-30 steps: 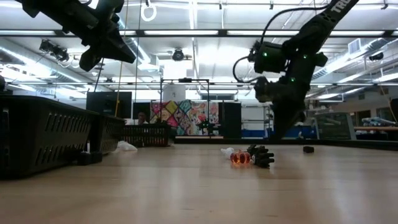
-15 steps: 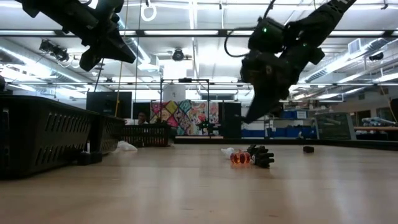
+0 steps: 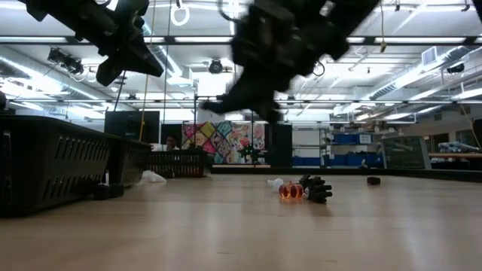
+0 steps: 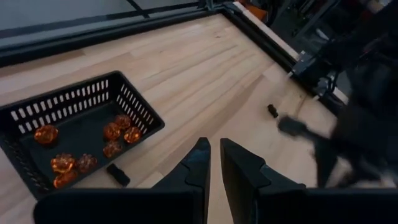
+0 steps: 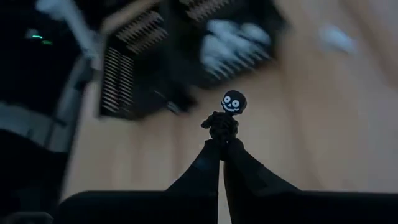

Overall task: Sort Halloween decoration
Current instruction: Put the black skeleton toy into the bottom black bin

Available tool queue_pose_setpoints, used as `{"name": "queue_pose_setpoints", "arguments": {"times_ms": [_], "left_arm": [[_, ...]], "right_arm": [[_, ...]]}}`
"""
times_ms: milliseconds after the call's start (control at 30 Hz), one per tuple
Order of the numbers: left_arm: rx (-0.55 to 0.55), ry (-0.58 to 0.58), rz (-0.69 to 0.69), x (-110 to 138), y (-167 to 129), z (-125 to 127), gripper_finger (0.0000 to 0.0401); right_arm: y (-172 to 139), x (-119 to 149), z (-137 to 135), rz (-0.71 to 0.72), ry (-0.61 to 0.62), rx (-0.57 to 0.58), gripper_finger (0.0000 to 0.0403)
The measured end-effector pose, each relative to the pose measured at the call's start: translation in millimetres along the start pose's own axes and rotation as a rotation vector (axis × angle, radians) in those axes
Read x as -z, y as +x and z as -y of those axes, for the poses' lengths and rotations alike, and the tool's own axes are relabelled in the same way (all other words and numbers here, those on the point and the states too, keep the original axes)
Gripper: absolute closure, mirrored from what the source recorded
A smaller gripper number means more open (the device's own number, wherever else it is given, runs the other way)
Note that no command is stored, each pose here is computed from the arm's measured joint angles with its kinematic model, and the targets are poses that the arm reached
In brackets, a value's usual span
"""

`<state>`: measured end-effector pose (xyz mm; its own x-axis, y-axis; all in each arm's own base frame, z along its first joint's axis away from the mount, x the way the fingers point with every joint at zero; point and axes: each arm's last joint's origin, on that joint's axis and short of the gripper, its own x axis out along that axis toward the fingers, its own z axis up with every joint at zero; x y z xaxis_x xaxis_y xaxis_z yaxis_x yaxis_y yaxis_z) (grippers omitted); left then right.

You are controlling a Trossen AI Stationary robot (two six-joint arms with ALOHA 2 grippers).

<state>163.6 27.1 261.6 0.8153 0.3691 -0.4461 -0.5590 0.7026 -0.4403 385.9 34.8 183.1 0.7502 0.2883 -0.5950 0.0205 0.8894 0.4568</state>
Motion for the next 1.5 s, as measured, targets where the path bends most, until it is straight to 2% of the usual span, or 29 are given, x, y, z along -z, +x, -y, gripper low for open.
{"name": "queue_pose_setpoints", "arguments": {"times_ms": [300, 533, 667, 867, 967, 1133, 1333, 1500], "left_arm": [[-0.013, -0.062, -0.016, 1.7, -0.2, -1.3, 0.0358], [-0.037, -0.102, -0.043, 4.4, -0.3, -3.5, 0.0358], [-0.058, -0.105, -0.067, 6.9, -0.6, -5.5, 0.0358], [-0.071, -0.096, -0.089, 8.9, -0.8, -6.9, 0.0358], [-0.058, -0.078, -0.107, 9.6, -0.9, -6.8, 0.0358], [-0.057, -0.056, -0.111, 9.9, -0.9, -6.9, 0.0358], [-0.072, -0.050, -0.129, 11.7, -1.2, -8.4, 0.0358], [-0.094, -0.041, -0.155, 14.2, -1.7, -10.5, 0.0358]], "right_arm": [[71.2, -48.0, -50.0, -0.040, -0.116, -0.144, 0.0390], [115.9, -57.7, -71.6, -0.126, -0.135, -0.193, 0.0387], [129.4, -57.3, -74.4, -0.177, -0.095, -0.189, 0.0360], [125.4, -59.9, -71.6, -0.181, -0.086, -0.121, 0.0296], [122.4, -64.3, -68.0, -0.182, -0.067, -0.140, 0.0281], [110.7, -67.5, -67.4, -0.226, -0.037, -0.122, 0.0278], [71.2, -78.6, -89.0, -0.219, -0.162, -0.015, 0.0280], [48.4, -67.6, -88.2, -0.343, -0.218, 0.054, 0.0280]]}}
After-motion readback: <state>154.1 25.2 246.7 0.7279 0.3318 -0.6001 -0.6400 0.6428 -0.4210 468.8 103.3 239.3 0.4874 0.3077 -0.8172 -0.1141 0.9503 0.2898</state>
